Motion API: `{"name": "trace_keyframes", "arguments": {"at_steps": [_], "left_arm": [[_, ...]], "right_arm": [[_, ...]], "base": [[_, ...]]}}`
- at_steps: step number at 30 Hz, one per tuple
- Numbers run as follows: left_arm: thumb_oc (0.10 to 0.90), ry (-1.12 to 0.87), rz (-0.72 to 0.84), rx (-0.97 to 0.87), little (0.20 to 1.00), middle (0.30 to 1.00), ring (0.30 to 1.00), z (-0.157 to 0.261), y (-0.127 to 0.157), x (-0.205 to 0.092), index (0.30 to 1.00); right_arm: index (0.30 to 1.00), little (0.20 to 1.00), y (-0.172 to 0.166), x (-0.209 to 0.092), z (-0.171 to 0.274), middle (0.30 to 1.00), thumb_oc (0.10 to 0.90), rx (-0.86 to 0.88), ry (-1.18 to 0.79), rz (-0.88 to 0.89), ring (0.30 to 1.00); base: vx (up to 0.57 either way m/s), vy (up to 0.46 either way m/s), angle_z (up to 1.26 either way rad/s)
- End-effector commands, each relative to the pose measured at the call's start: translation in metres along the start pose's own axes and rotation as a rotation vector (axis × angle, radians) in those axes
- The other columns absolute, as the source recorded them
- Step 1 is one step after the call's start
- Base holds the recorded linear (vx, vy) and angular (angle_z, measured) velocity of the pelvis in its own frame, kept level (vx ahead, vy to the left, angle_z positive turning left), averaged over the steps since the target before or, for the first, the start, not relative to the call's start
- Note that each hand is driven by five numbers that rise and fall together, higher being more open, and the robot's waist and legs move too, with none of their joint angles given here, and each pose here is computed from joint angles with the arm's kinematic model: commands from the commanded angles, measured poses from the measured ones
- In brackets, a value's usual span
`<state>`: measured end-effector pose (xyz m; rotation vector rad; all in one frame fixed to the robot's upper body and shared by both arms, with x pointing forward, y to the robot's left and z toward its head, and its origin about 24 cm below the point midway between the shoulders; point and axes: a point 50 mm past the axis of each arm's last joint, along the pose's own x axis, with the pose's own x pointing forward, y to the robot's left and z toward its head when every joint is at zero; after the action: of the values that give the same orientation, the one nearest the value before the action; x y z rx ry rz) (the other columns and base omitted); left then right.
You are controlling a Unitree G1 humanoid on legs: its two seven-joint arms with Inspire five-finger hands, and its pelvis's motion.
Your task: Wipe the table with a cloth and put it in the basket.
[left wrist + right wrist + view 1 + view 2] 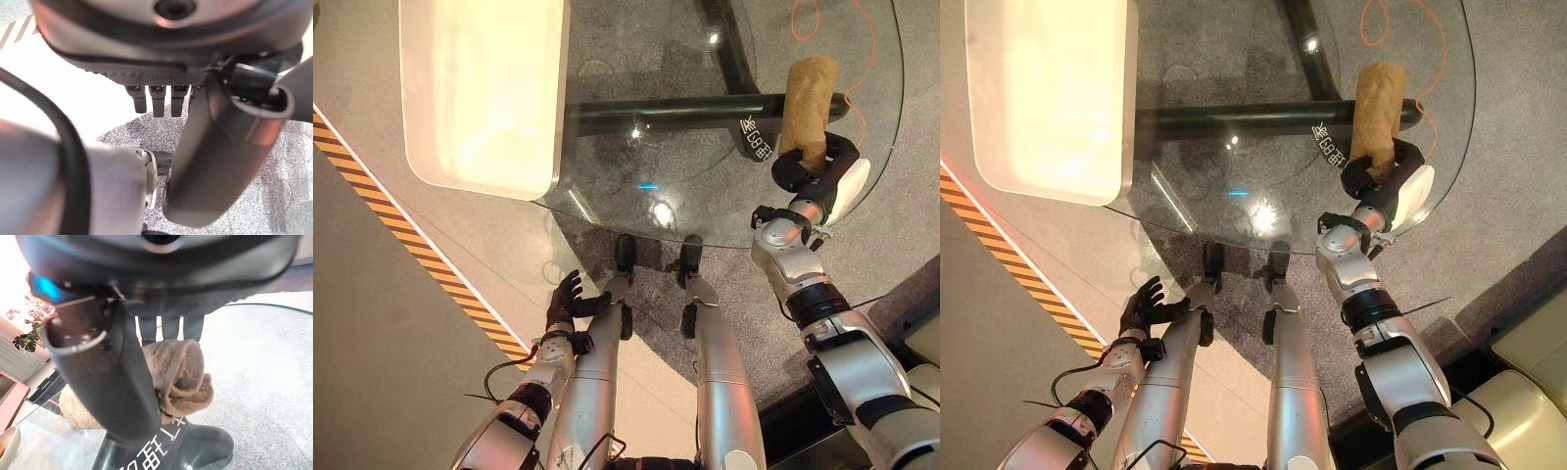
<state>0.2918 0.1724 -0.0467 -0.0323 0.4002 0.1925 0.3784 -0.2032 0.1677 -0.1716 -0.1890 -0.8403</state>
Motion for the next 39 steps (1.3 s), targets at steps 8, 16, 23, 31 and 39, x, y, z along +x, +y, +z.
{"name": "trace_keyframes", "arguments": {"at_steps": [8, 16, 23, 31, 39], "left_arm": [[0.8, 0.105, 0.033, -0.009, 0.9, 0.9, 0.9, -0.039, 0.006, -0.019, 0.9], [0.8, 0.104, 0.038, -0.01, 0.9, 0.9, 0.9, -0.04, 0.006, -0.022, 0.9], [0.8, 0.086, 0.031, -0.018, 0.9, 0.9, 0.9, -0.037, 0.004, -0.022, 0.9], [0.8, 0.078, 0.015, -0.03, 0.9, 0.9, 0.9, -0.039, -0.006, -0.026, 0.9], [0.8, 0.072, 0.009, -0.042, 0.9, 0.9, 0.9, -0.038, -0.009, -0.027, 0.9]], "right_arm": [[0.3, 0.2, -0.005, 0.008, 0.008, 0.3, 0.1, -0.001, -0.028, 0.038, 0.3], [0.3, 0.2, 0.001, 0.009, 0.032, 0.3, 0.1, 0.105, -0.092, 0.105, 0.3], [0.3, 0.2, 0.024, -0.014, 0.057, 0.3, 0.1, 0.12, -0.196, 0.32, 0.3], [0.3, 0.2, 0.052, -0.07, 0.061, 0.3, 0.1, 0.122, -0.277, 0.647, 0.3], [0.3, 0.2, 0.065, -0.104, 0.058, 0.3, 0.1, 0.086, -0.326, 0.822, 0.3]], "base": [[0.0, 0.004, 0.01], [0.0, 0.008, 0.03], [-0.01, 0.028, 0.0], [0.0, 0.03, -0.01], [0.0, 0.0, 0.0]]}}
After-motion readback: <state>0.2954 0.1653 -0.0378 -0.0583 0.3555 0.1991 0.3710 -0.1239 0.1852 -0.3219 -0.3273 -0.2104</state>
